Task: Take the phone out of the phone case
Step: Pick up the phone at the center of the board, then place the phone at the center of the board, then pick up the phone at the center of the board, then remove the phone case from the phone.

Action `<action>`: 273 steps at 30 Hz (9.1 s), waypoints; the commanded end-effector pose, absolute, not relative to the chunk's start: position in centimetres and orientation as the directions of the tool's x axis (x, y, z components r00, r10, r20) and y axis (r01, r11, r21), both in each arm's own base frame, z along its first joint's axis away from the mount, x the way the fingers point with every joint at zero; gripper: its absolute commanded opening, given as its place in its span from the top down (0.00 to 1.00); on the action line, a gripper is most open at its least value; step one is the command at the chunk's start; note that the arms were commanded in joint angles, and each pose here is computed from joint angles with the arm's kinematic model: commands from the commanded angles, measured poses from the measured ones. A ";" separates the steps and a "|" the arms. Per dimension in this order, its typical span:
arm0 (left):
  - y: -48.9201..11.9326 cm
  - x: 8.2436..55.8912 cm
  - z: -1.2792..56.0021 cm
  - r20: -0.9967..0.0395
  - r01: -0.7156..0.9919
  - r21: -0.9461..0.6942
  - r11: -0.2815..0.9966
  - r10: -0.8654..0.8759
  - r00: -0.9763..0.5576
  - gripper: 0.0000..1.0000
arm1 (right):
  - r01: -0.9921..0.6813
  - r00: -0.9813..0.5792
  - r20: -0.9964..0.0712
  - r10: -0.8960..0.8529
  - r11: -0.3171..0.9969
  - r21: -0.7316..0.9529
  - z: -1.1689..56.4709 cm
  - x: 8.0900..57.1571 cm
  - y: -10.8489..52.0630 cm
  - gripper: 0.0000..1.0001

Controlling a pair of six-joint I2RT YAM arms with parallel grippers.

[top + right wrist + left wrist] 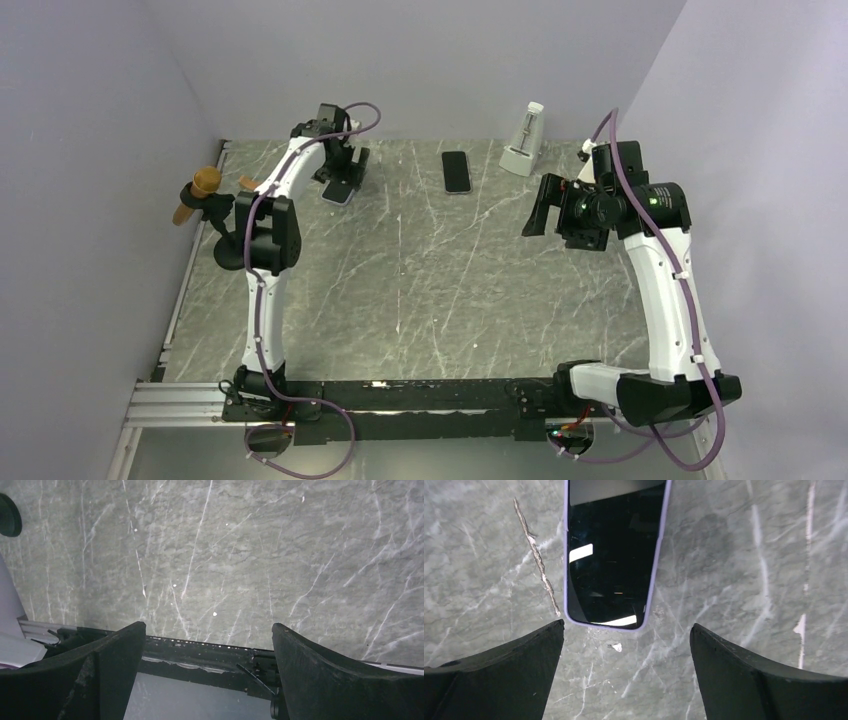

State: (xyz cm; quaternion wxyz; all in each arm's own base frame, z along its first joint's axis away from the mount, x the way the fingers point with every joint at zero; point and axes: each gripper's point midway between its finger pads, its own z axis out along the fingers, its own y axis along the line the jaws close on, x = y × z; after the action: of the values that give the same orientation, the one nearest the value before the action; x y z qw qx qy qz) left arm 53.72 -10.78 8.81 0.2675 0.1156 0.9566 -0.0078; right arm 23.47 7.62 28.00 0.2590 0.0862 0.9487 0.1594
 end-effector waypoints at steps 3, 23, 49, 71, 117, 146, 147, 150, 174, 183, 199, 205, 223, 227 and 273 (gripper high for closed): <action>-11.2 54.9 8.9 -0.540 0.206 -0.052 0.977 0.147 -0.829 0.01 | 0.065 -0.819 -0.521 0.238 0.942 0.328 29.5 24.9 7.3 0.00; -9.1 55.6 5.6 -0.511 0.129 0.056 0.990 0.139 -0.848 0.01 | 0.094 -0.834 -0.491 0.252 0.942 0.323 28.4 25.7 7.2 0.00; -6.7 56.0 6.9 -0.527 0.146 0.248 0.958 0.260 -0.809 0.01 | 0.119 -0.845 -0.454 0.281 0.928 0.354 27.3 27.0 7.9 0.00; -9.5 53.6 2.1 -0.393 0.233 -0.040 0.972 0.199 -0.898 0.01 | 0.149 -0.848 -0.429 0.311 0.917 0.369 26.8 27.3 8.1 0.00; -18.7 32.0 3.2 -0.140 0.305 -0.057 0.951 0.295 -0.945 0.00 | 0.055 -0.911 -0.340 0.232 0.887 0.458 18.4 23.8 10.4 0.00; -23.8 26.8 5.4 -0.112 0.363 -0.278 0.889 0.345 -0.932 0.83 | 0.162 -0.909 -0.290 0.300 0.894 0.417 15.1 22.0 9.4 0.00; -24.1 27.0 6.6 -0.148 0.353 -0.294 0.888 0.323 -0.935 0.84 | 0.146 -0.904 -0.301 0.304 0.880 0.451 15.4 22.0 9.9 0.00; -25.3 27.4 10.2 -0.237 0.300 -0.360 0.884 0.225 -0.945 0.92 | 0.063 -0.903 -0.316 0.291 0.817 0.573 16.2 21.7 12.1 0.00; -23.9 22.3 21.0 -0.582 0.341 -0.572 0.746 -0.077 -0.809 1.00 | -0.130 -0.946 -0.278 0.169 0.587 0.799 23.8 24.3 30.2 0.17; -22.7 19.7 21.5 -0.618 0.420 -0.546 0.725 -0.010 -0.786 1.00 | -0.128 -0.947 -0.281 0.159 0.614 0.779 24.6 22.6 35.3 0.20; -22.5 18.1 21.8 -0.616 0.450 -0.560 0.696 0.014 -0.788 1.00 | -0.138 -0.970 -0.230 0.081 0.595 0.792 20.7 19.5 40.0 0.92; -21.8 17.7 24.9 -0.601 0.395 -0.590 0.704 -0.056 -0.797 0.01 | -0.170 -0.948 -0.278 0.152 0.498 0.850 23.1 21.2 37.6 1.00; -25.1 20.3 33.6 -0.361 0.270 -0.922 0.278 -0.362 -0.859 0.35 | -0.350 -0.901 -0.335 0.275 -0.007 0.937 37.2 28.9 24.7 1.00; -25.3 20.4 36.3 -0.300 0.278 -0.954 0.115 -0.397 -0.867 0.39 | -0.333 -0.912 -0.289 0.292 -0.111 0.937 39.1 28.4 24.5 1.00; -28.1 19.7 38.8 -0.265 0.299 -0.953 -0.055 -0.333 -0.905 0.75 | -0.255 -0.934 -0.206 0.293 -0.141 0.957 37.9 27.1 27.0 1.00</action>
State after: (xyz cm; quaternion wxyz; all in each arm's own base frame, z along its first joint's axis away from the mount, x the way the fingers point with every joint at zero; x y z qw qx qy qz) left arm 20.83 -28.32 35.63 0.1953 -0.0457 0.6930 -0.6925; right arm 27.40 27.43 35.36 0.1388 0.0343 0.6628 0.7350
